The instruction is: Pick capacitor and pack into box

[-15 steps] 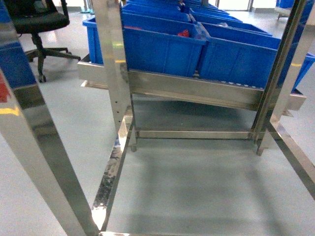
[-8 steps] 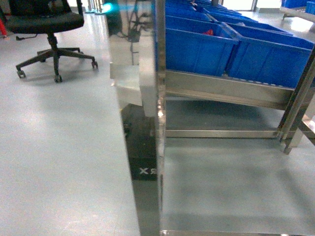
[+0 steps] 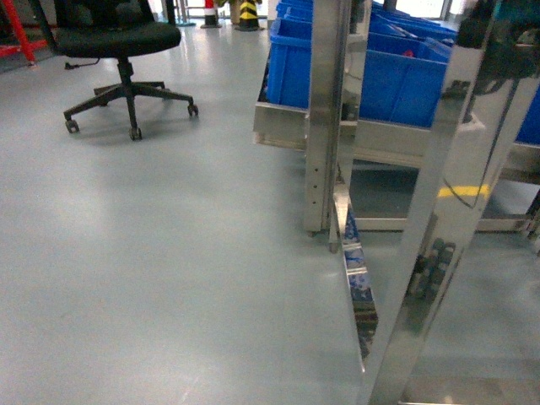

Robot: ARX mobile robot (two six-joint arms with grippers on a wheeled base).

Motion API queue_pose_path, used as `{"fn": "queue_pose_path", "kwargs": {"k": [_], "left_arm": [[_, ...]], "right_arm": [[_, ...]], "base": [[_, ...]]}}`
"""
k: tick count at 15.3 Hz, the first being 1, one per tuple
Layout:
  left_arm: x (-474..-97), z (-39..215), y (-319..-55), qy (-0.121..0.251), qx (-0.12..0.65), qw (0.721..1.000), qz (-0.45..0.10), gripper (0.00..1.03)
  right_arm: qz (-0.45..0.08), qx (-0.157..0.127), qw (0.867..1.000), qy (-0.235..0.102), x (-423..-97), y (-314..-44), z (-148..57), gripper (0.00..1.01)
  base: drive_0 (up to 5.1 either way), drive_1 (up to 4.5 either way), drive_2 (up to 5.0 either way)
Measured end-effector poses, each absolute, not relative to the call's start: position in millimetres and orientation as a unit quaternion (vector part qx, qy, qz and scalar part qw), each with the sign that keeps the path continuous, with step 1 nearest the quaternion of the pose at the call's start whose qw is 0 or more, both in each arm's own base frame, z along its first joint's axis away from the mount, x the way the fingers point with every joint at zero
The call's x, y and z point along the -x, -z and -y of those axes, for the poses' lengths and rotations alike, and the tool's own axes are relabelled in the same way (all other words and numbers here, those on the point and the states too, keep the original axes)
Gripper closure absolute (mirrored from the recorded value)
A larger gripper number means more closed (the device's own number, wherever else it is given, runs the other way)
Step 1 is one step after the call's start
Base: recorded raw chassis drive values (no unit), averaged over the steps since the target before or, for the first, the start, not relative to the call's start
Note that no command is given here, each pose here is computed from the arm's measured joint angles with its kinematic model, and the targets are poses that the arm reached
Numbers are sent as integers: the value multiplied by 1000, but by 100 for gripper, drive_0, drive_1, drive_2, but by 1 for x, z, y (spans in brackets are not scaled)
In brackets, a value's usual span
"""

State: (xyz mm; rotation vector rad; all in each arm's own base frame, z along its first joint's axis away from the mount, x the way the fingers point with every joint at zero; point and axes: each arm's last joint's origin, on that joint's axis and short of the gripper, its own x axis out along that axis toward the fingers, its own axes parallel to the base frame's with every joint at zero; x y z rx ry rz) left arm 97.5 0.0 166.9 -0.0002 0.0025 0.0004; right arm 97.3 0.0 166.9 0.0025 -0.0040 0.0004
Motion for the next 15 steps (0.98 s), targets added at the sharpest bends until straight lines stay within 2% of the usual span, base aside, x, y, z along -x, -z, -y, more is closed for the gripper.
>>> {"fn": "queue_pose_path", "kwargs": {"k": [15], "left_arm": [[-97, 0, -167, 1, 0, 1000, -1, 59]], "right_arm": [[1, -1, 1000, 0, -97, -167, 0, 3]], "base": [[-480, 142, 345]]}}
